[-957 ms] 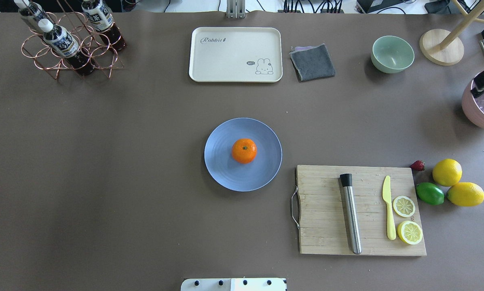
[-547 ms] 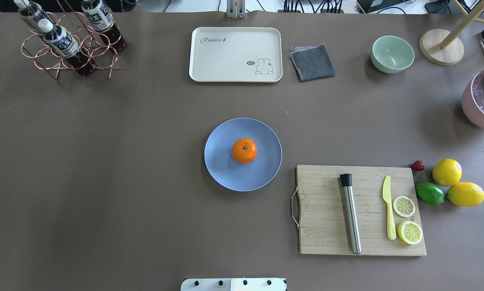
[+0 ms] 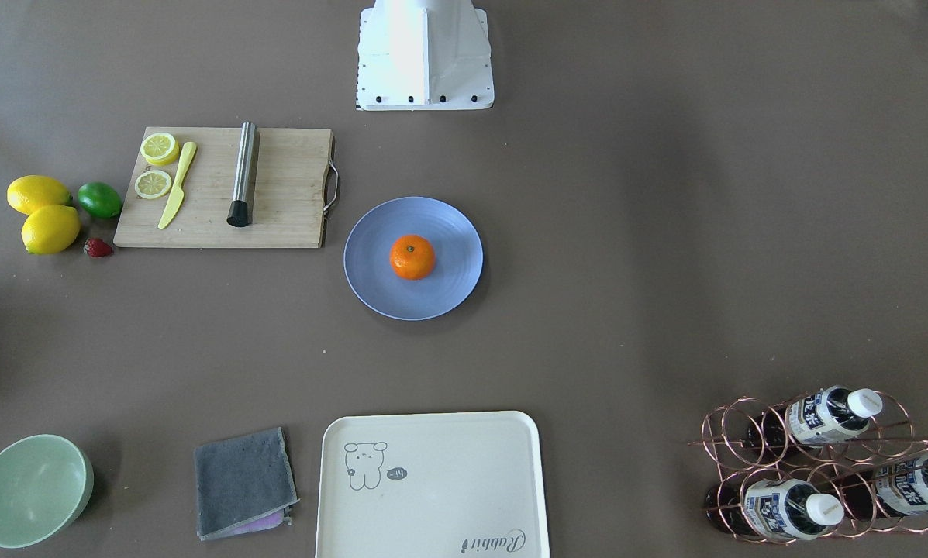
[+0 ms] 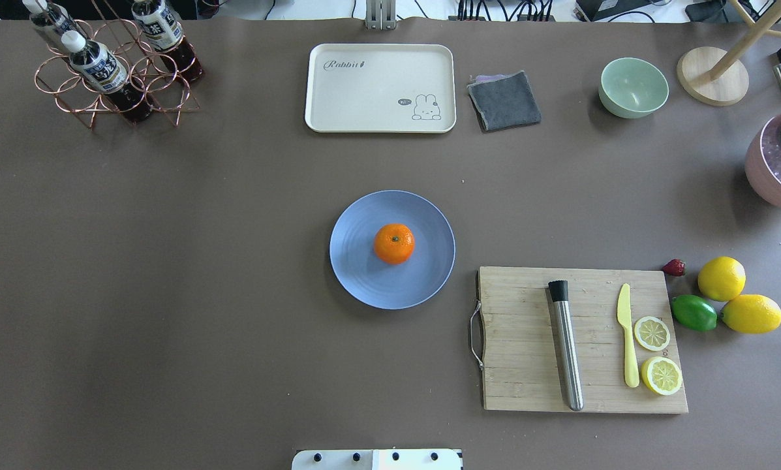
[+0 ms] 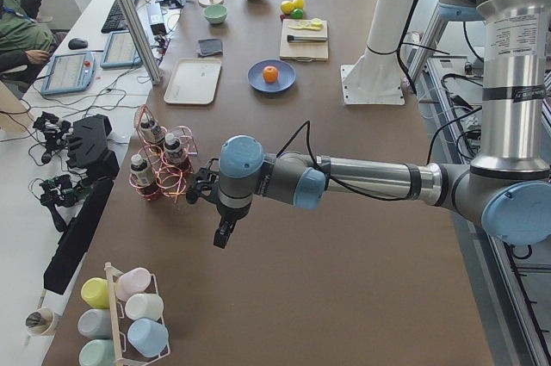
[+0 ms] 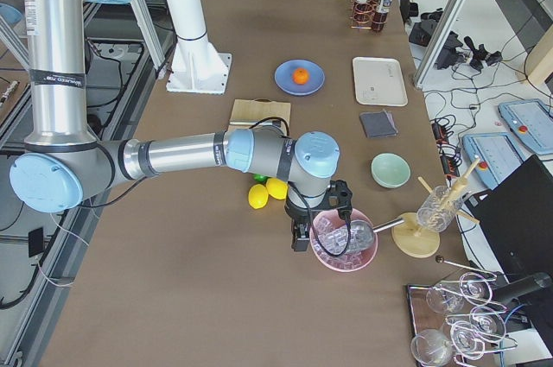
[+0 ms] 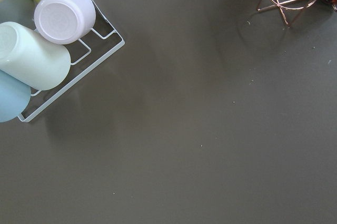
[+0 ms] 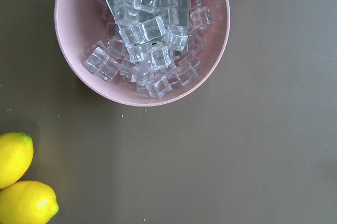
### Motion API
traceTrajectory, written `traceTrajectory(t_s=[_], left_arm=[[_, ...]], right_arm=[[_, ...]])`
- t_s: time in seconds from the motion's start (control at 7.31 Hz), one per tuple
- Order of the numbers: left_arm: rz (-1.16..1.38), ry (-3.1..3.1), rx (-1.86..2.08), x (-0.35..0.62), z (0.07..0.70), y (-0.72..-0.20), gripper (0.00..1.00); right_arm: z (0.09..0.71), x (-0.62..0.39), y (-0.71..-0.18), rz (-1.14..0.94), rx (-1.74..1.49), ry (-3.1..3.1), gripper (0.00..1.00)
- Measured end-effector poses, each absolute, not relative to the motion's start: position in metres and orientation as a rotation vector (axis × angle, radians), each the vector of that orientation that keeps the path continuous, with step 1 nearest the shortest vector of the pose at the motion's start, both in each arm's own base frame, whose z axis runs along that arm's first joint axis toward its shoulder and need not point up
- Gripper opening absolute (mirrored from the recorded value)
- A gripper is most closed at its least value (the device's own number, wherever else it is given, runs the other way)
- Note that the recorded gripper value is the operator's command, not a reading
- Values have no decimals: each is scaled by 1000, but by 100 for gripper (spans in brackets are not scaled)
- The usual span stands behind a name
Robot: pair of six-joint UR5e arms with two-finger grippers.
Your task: Pick orange to plate
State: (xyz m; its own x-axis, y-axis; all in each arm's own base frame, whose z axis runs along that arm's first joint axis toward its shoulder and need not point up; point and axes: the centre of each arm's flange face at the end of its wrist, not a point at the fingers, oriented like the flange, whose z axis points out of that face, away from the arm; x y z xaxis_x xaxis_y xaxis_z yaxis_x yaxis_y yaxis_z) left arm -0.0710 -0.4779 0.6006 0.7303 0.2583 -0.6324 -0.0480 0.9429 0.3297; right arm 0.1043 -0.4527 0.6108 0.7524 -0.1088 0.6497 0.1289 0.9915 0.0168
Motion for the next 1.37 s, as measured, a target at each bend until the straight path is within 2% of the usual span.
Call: traceTrajectory(t_s=[1.37], left_arm=[[188, 734, 303, -64, 599, -484, 98]], right_arm=[[616, 107, -449, -126, -36, -708, 100]])
